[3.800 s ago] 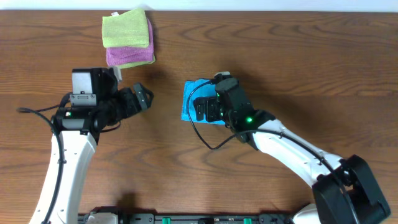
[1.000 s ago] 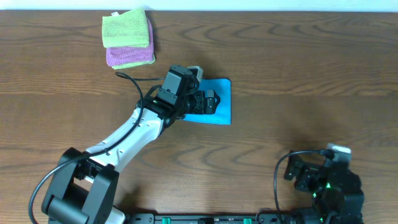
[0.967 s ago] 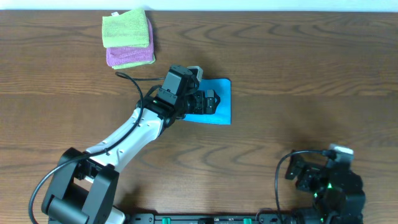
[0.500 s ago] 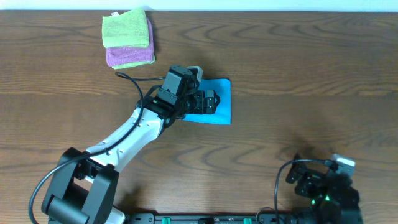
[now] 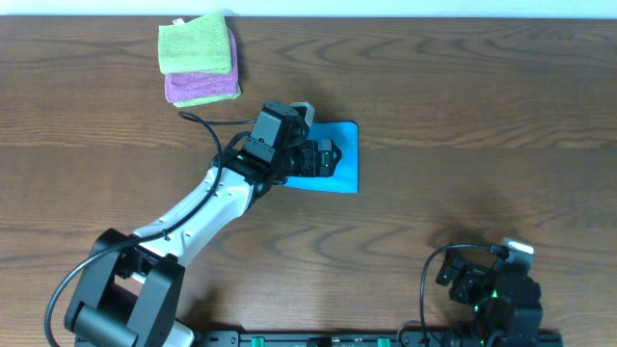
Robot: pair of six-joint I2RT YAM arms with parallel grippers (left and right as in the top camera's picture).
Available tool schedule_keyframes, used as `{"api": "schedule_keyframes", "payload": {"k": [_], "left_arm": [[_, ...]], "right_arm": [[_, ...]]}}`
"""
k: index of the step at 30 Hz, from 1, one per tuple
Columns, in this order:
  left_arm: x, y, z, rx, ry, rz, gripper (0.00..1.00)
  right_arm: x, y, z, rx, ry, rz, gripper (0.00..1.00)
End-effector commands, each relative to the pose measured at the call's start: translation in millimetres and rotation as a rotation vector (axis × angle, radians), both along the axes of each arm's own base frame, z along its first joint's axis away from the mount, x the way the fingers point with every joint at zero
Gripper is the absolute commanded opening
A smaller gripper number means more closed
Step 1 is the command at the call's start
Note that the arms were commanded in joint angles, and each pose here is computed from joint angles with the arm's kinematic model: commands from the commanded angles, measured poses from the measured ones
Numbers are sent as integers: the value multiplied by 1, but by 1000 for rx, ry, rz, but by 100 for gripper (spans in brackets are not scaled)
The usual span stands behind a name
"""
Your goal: Fold the cloth
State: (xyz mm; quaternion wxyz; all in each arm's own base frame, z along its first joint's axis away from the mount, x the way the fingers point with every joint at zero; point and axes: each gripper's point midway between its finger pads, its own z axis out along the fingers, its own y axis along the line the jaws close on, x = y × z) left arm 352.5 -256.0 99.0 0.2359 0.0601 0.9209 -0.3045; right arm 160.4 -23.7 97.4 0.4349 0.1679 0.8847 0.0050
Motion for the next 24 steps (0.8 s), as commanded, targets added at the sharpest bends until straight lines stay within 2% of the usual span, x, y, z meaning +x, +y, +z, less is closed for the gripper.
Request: {"api": "schedule_keyframes", "payload": {"k": [1, 10, 13, 15, 17, 18, 19, 23, 24], "left_arm": [[0, 2, -4, 7, 9, 8, 95], [0, 2, -4, 7, 8, 8, 95], [8, 14, -9, 69, -15, 69, 95], [7, 16, -11, 63, 16, 99, 95], [4, 17, -13, -1, 124, 226, 95], [6, 21, -15, -28, 174, 326, 95], [8, 27, -17, -85, 258, 491, 95], [8, 39, -23, -198, 414, 843, 95], [7, 37, -19, -224, 425, 880, 95]], "right_arm": [[-1, -3, -2, 4, -2, -25, 99], [-1, -3, -1, 4, -3, -25, 99], [-1, -3, -1, 4, -3, -25, 99], [-1, -3, -2, 4, -2, -25, 99], [-1, -3, -2, 4, -2, -26, 99], [-1, -3, -2, 4, -2, -25, 99], [-1, -3, -2, 4, -3, -25, 99], [-1, -3, -2, 4, -2, -25, 99], [-1, -3, -2, 4, -2, -25, 99]]}}
